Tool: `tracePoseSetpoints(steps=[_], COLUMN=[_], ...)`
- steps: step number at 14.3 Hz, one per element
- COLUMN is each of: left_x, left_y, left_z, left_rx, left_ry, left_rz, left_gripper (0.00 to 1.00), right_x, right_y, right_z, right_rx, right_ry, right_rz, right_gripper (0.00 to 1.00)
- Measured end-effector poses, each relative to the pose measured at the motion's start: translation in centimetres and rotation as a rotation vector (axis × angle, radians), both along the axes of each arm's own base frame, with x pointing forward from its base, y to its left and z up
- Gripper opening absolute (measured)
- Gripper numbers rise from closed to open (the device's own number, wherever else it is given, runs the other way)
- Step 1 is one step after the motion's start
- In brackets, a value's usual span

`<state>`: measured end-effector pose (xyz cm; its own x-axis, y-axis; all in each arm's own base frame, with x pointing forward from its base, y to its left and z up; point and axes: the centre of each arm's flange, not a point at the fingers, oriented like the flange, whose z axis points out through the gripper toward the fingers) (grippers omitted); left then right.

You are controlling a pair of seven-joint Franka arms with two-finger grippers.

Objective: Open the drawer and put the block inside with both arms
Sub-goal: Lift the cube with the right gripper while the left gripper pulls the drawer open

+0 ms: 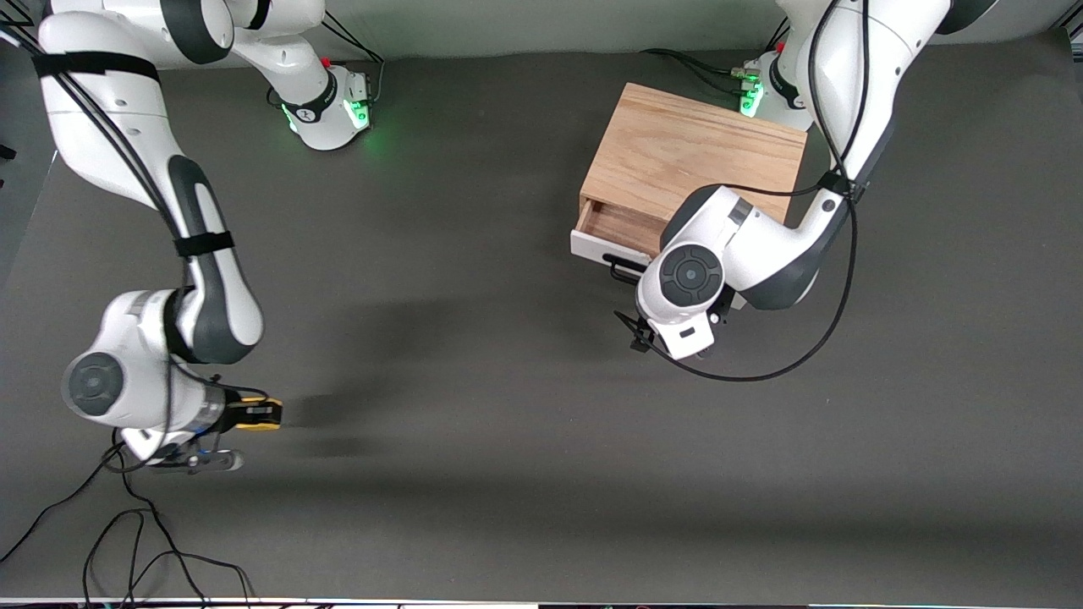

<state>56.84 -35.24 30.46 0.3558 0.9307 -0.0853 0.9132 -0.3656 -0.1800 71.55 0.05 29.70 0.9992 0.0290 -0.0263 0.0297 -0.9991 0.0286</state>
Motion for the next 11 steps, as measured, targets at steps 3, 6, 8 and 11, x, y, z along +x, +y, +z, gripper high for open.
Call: tracePoseSetpoints(steps=[3,6,8,11], left_x=[1.0,1.6,1.7,1.5], left_y=[-0.1,-0.2,-0.4,-0.7], left_z=[0.5,0.4,0.2,0.2], left_rx=[-0.015,-0.016,-0.010,0.001], left_ry=[-0.016,-0.021,-0.024,-0.036], left_rz=[0.018,0.019,0.012,-0.004], left_gripper=[1.00,1.00,1.00,1.00], right_x=[0.7,1.0,0.9,0.0], right_y=[-2.2,-2.5,-2.2,-1.3], right_z=[2.8,5.3,8.6,14.4], right_rx=[0.001,0.004,0.009,0.024], right_ry=[0.002,0.017,0.023,0.030], right_rz=[-0.009,-0.010,-0.007,0.003], right_gripper=[0.55,0.55,0.55,0.55])
